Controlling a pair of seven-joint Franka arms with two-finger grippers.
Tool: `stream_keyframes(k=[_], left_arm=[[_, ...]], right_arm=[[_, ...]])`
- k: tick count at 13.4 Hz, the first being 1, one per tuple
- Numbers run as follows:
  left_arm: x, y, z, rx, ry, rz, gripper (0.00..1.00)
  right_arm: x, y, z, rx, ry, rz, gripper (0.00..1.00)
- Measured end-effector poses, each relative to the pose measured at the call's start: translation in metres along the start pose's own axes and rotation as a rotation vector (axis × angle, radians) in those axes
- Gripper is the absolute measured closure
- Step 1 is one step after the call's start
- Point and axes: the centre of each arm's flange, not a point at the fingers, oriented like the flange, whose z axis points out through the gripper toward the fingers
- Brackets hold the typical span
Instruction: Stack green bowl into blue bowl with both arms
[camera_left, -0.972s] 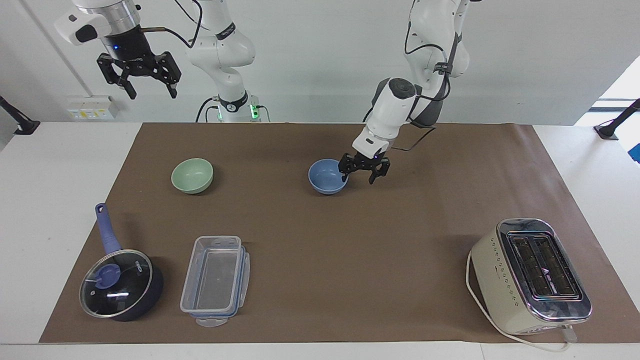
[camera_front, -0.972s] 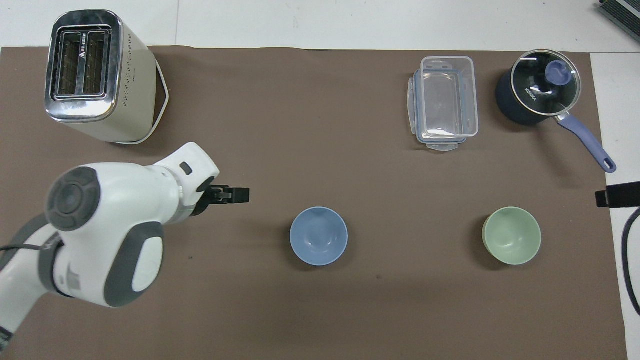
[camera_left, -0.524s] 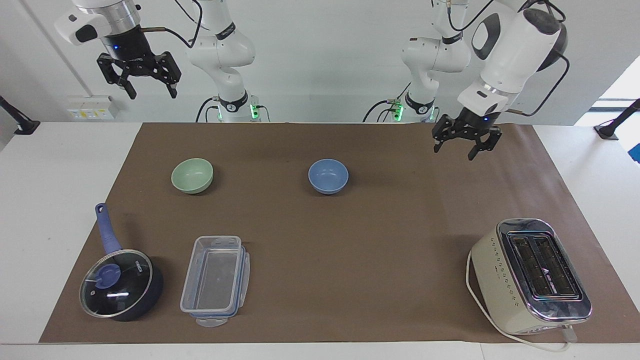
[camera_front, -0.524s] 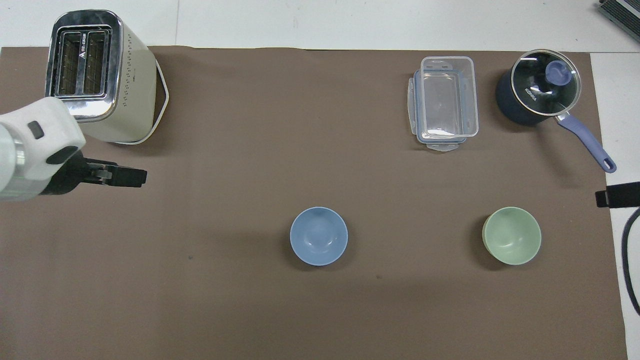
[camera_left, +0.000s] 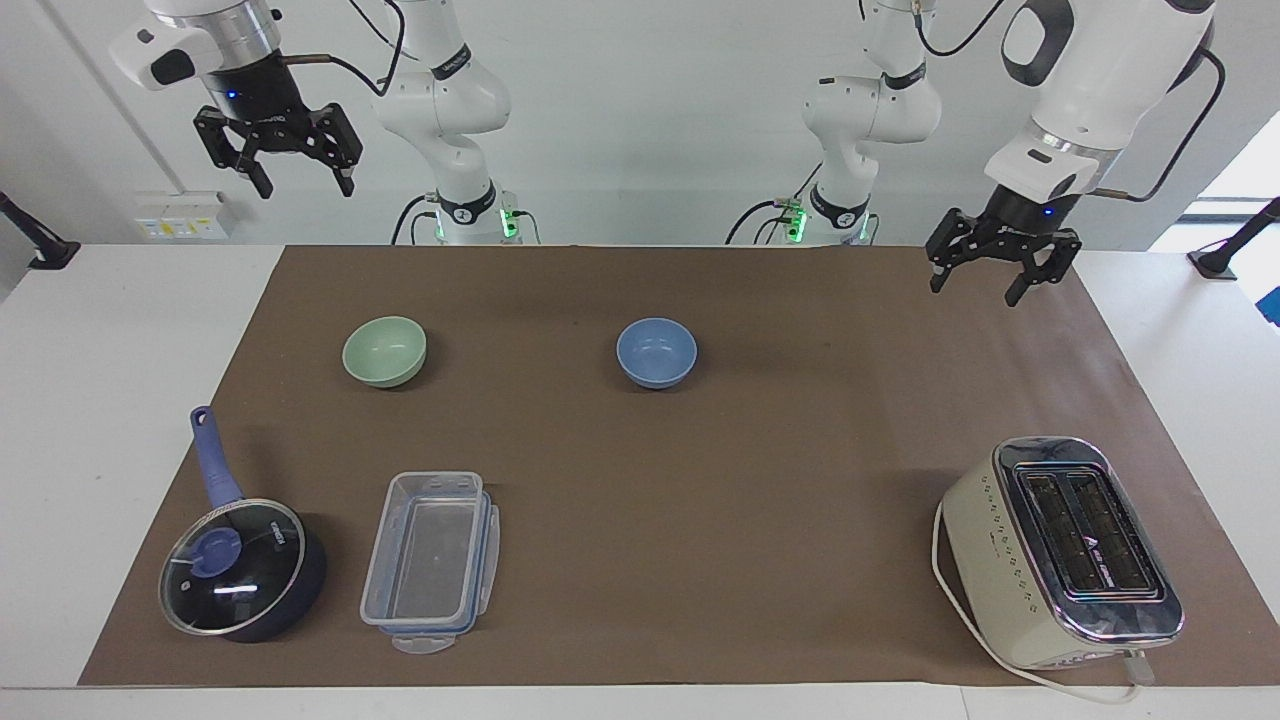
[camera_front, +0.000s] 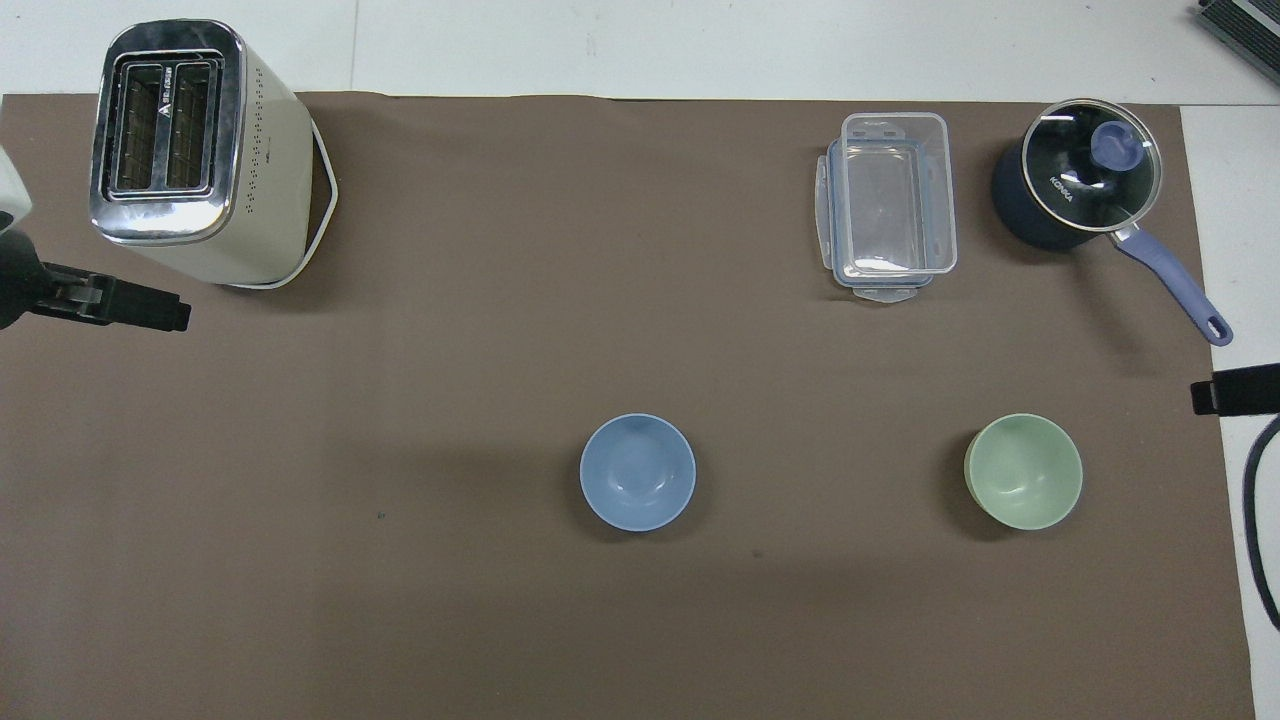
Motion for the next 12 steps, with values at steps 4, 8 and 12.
stream_keyframes(k=[4, 8, 12], left_arm=[[-0.006, -0.019, -0.005, -0.002, -0.035, 0.041, 0.00], [-0.011, -0.032, -0.008, -0.004, -0.045, 0.034, 0.00], [-0.012, -0.037, -0.015, -0.002, -0.042, 0.026, 0.00]], right_arm=[[0.000, 0.000, 0.000, 0.000, 0.000, 0.000, 0.00], [0.000, 0.000, 0.000, 0.000, 0.000, 0.000, 0.00], [0.000, 0.000, 0.000, 0.000, 0.000, 0.000, 0.00]])
